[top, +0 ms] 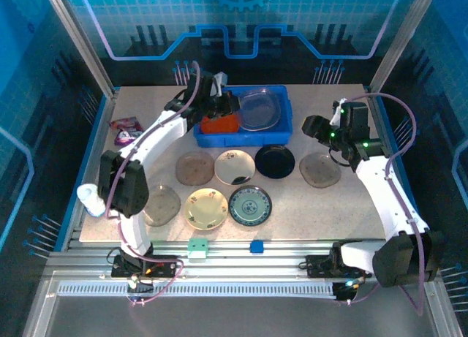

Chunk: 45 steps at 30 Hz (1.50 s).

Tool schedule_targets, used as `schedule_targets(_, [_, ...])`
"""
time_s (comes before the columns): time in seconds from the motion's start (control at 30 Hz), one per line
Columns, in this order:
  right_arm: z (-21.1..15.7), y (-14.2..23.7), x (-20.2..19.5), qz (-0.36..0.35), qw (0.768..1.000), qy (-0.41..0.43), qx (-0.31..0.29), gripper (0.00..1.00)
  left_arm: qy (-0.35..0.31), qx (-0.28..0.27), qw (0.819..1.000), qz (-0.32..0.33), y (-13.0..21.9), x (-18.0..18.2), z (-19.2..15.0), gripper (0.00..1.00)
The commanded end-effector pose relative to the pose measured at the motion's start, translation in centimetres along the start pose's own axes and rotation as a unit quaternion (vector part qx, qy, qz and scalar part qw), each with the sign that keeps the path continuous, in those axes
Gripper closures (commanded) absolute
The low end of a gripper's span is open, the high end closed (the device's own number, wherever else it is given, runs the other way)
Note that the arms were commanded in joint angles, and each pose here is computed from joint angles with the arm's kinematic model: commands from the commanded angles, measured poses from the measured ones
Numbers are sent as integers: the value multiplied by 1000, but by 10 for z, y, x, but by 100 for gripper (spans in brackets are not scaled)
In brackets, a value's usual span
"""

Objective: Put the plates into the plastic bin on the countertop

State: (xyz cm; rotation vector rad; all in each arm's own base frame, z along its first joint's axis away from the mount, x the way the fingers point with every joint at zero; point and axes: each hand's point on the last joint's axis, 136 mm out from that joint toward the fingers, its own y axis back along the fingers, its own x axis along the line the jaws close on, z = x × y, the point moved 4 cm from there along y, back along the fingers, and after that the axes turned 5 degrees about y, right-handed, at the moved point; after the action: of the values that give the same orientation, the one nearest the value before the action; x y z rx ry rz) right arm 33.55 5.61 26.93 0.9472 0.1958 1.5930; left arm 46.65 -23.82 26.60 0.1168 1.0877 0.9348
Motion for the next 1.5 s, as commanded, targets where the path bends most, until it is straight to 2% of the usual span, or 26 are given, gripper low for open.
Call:
schedule_targets(0.0, [-7,1,-5,-2,1000,0,13,33,-21,15,999,21,-23,2,6,100])
schedule_targets(0.23, [-10,-1,-11,2,1000,-9,14,33,-28,14,999,28,-73,14,27,100])
schedule_targets(0.6, [-16,-4,-22,-4,1000,-20,20,34,-13,6,998,55,-127,63,38,100])
schedule_targets(0.8, [-19,-9,-23,1,999,-26,27,34,-1,2,997,75,-146,85,32,100])
schedule_targets(1.13, [-22,-14,-24,2,999,-29,34,34,11,4,996,87,-166,101,29,100])
schedule_targets(1.23, [-22,-15,-24,4,999,-30,34,34,14,4,996,92,-168,104,28,91])
schedule_targets(1.37, [-21,-14,-23,7,999,-30,33,34,15,0,996,87,-169,102,30,72])
schedule_targets(1.47, [-21,-14,-22,9,999,-28,33,34,12,-3,996,89,-168,101,33,63])
